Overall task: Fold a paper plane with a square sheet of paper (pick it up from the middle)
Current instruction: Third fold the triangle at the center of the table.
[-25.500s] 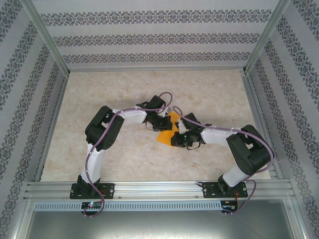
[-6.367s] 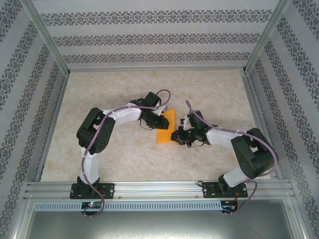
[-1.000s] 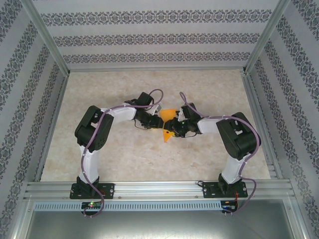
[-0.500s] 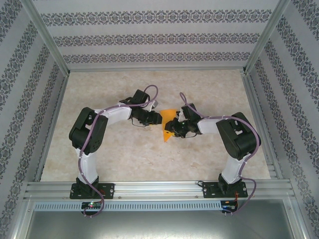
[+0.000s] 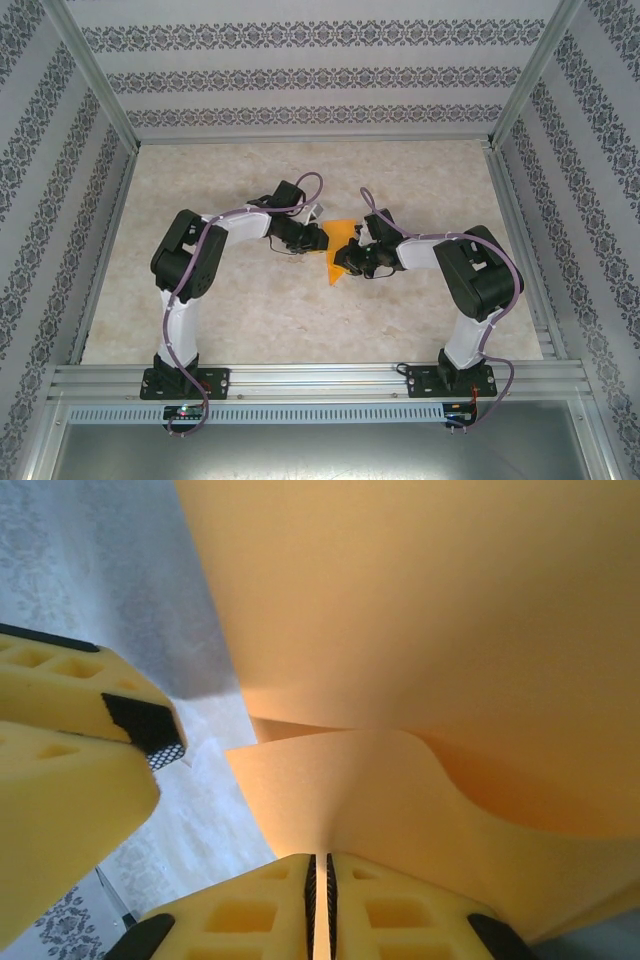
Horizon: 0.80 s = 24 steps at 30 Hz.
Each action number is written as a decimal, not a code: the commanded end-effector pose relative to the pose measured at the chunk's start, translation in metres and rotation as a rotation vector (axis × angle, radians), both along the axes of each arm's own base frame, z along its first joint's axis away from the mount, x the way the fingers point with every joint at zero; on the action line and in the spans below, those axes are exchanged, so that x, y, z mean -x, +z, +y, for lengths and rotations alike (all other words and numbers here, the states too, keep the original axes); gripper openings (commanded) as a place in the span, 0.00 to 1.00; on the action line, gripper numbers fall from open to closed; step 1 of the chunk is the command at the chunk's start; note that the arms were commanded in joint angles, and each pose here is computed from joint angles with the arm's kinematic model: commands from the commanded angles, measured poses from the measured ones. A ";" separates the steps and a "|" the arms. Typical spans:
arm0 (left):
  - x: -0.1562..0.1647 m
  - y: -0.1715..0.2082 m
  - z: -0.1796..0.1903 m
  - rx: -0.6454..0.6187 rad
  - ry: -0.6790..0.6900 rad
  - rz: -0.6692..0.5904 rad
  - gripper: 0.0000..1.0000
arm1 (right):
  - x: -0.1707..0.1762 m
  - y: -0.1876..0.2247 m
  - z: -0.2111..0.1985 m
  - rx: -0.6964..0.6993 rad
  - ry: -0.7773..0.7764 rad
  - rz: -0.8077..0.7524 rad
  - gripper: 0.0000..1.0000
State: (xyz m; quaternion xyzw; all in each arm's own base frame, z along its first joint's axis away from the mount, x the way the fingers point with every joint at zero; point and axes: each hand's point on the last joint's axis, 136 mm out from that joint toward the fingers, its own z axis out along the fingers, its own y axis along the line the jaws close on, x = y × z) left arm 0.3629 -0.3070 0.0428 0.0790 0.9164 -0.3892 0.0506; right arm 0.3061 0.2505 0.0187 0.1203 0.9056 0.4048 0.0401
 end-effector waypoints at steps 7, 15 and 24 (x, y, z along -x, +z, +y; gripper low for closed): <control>0.000 -0.003 -0.014 -0.014 -0.060 -0.013 0.21 | 0.007 -0.013 -0.009 0.044 0.000 0.031 0.10; 0.008 -0.015 -0.017 -0.042 -0.099 0.000 0.19 | 0.008 -0.013 -0.010 0.046 0.004 0.031 0.08; 0.010 -0.026 -0.013 -0.094 -0.113 -0.005 0.19 | 0.007 -0.011 -0.010 0.045 0.006 0.027 0.07</control>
